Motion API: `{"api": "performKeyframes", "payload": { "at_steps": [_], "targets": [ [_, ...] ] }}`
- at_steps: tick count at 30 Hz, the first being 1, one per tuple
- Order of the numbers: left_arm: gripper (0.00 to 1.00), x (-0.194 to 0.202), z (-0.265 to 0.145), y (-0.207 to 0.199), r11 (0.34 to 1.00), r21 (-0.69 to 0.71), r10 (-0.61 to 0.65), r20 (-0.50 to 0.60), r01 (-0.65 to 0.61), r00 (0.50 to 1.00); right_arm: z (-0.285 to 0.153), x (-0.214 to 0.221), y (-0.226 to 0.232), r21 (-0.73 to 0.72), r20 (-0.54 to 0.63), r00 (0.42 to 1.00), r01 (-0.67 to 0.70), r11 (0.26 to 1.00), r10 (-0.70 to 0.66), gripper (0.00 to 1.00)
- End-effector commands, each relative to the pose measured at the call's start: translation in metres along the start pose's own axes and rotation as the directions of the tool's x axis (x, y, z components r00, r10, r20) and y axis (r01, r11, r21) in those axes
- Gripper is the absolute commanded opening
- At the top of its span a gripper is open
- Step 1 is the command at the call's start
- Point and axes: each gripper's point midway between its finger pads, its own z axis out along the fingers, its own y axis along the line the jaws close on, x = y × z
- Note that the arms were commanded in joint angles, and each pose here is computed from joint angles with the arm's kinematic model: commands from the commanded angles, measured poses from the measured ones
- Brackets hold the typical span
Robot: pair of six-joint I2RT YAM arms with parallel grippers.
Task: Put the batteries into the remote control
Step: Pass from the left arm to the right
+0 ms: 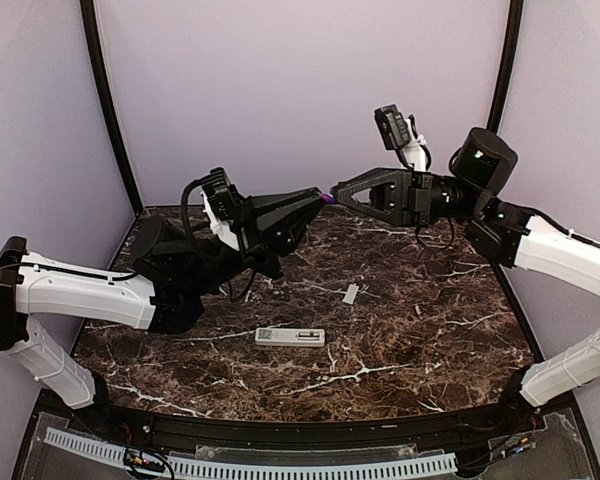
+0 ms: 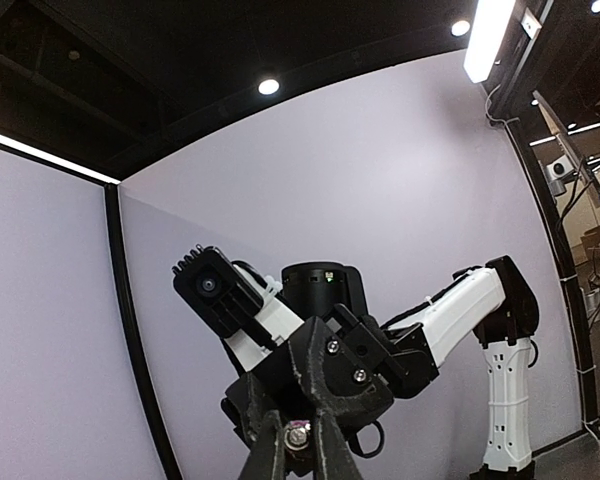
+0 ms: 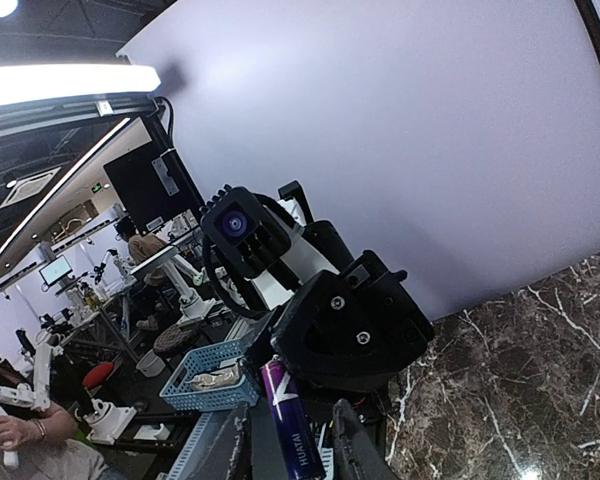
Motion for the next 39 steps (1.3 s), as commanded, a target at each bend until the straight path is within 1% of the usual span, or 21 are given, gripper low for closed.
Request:
{"api": "performKeyframes", "payload": {
  "at_steps": [1, 6, 12, 15, 18, 19, 25, 26, 27, 28, 29, 30, 31, 32, 33, 34, 35, 36, 37, 38, 39],
  "targets": [
    [0.0, -0.038, 0.0, 0.001, 0.999, -0.005, 0.048, 0.138, -0.048, 0.989, 0.001, -0.005, 0.01, -0.026, -0.016, 0.999, 0.042, 0.999, -0.043, 0.26],
    [0.0, -0.039, -0.001, 0.001, 0.999, -0.007, 0.054, 0.142, -0.054, 0.988, 0.001, -0.002, 0.009, -0.031, -0.028, 0.999, 0.038, 0.999, -0.038, 0.24],
    [0.0, -0.038, -0.003, 0.0, 0.999, -0.003, 0.053, 0.137, -0.053, 0.989, 0.001, 0.0, 0.011, -0.043, -0.043, 0.998, 0.037, 0.998, -0.039, 0.16],
    [0.0, -0.039, -0.003, 0.0, 0.998, -0.007, 0.057, 0.138, -0.057, 0.989, 0.001, 0.0, 0.015, -0.056, -0.048, 0.998, 0.046, 0.997, -0.048, 0.11],
    [0.0, -0.036, -0.004, 0.0, 0.998, -0.01, 0.055, 0.129, -0.054, 0.99, 0.0, -0.001, 0.018, -0.057, -0.047, 0.997, 0.059, 0.997, -0.061, 0.04],
    [0.0, -0.034, -0.005, 0.0, 0.999, -0.01, 0.053, 0.123, -0.052, 0.991, 0.0, -0.001, 0.018, -0.055, -0.048, 0.997, 0.061, 0.997, -0.063, 0.0],
    [0.0, -0.024, -0.012, 0.001, 0.999, -0.029, 0.047, 0.079, -0.045, 0.996, -0.001, 0.001, 0.016, -0.024, -0.067, 0.996, 0.058, 0.998, -0.059, 0.0],
    [0.04, -0.023, -0.013, 0.002, 0.998, -0.033, 0.046, 0.061, -0.044, 0.997, -0.002, 0.001, 0.012, -0.002, -0.07, 0.996, 0.053, 0.999, -0.053, 0.0],
    [0.14, -0.018, -0.015, 0.004, 0.998, -0.047, 0.05, 0.035, -0.049, 0.998, -0.002, 0.001, 0.005, 0.039, -0.07, 0.997, 0.042, 0.998, -0.039, 0.0],
    [0.4, -0.011, -0.019, 0.004, 0.998, -0.048, 0.048, -0.011, -0.049, 0.999, -0.003, 0.003, -0.002, 0.076, -0.074, 0.997, 0.032, 0.997, -0.026, 0.0],
    [0.52, -0.007, -0.022, 0.005, 0.996, -0.058, 0.07, -0.041, -0.072, 0.997, -0.005, 0.004, -0.009, 0.12, -0.075, 0.997, 0.021, 0.993, -0.012, 0.0],
    [0.69, 0.004, -0.029, 0.003, 0.996, -0.052, 0.068, -0.109, -0.074, 0.992, -0.009, 0.006, -0.017, 0.161, -0.077, 0.997, 0.007, 0.987, 0.006, 0.0],
    [0.73, 0.01, -0.034, 0.004, 0.993, -0.055, 0.096, -0.152, -0.105, 0.984, -0.013, 0.008, -0.026, 0.207, -0.073, 0.997, -0.005, 0.978, 0.02, 0.0],
    [0.78, 0.026, -0.046, 0.0, 0.994, -0.037, 0.091, -0.247, -0.103, 0.965, -0.018, 0.014, -0.037, 0.256, -0.08, 0.995, -0.031, 0.966, 0.054, 0.0],
    [0.79, 0.034, -0.053, 0.001, 0.99, -0.038, 0.115, -0.303, -0.133, 0.946, -0.022, 0.021, -0.048, 0.301, -0.089, 0.993, -0.046, 0.952, 0.076, 0.0],
    [0.82, 0.055, -0.068, 0.0, 0.99, -0.028, 0.11, -0.423, -0.135, 0.899, -0.026, 0.029, -0.059, 0.341, -0.097, 0.99, -0.064, 0.938, 0.103, 0.0],
    [0.82, 0.076, -0.085, -0.003, 0.993, -0.01, 0.096, -0.533, -0.119, 0.841, -0.03, 0.037, -0.069, 0.374, -0.102, 0.986, -0.082, 0.924, 0.129, 0.0],
    [0.83, 0.088, -0.095, 0.001, 0.989, -0.026, 0.1, -0.591, -0.143, 0.8, -0.034, 0.045, -0.081, 0.403, -0.104, 0.982, -0.105, 0.909, 0.16, 0.0],
    [0.85, 0.11, -0.115, -0.002, 0.992, -0.015, 0.083, -0.688, -0.128, 0.721, -0.038, 0.056, -0.092, 0.429, -0.105, 0.976, -0.13, 0.894, 0.192, 0.0],
    [0.86, 0.12, -0.125, 0.003, 0.989, -0.028, 0.077, -0.74, -0.145, 0.668, -0.042, 0.065, -0.104, 0.455, -0.104, 0.969, -0.155, 0.877, 0.225, 0.0],
    [0.88, 0.142, -0.148, -0.002, 0.993, -0.009, 0.062, -0.826, -0.122, 0.56, -0.047, 0.072, -0.115, 0.482, -0.102, 0.962, -0.174, 0.858, 0.253, 0.0]
  ]
}}
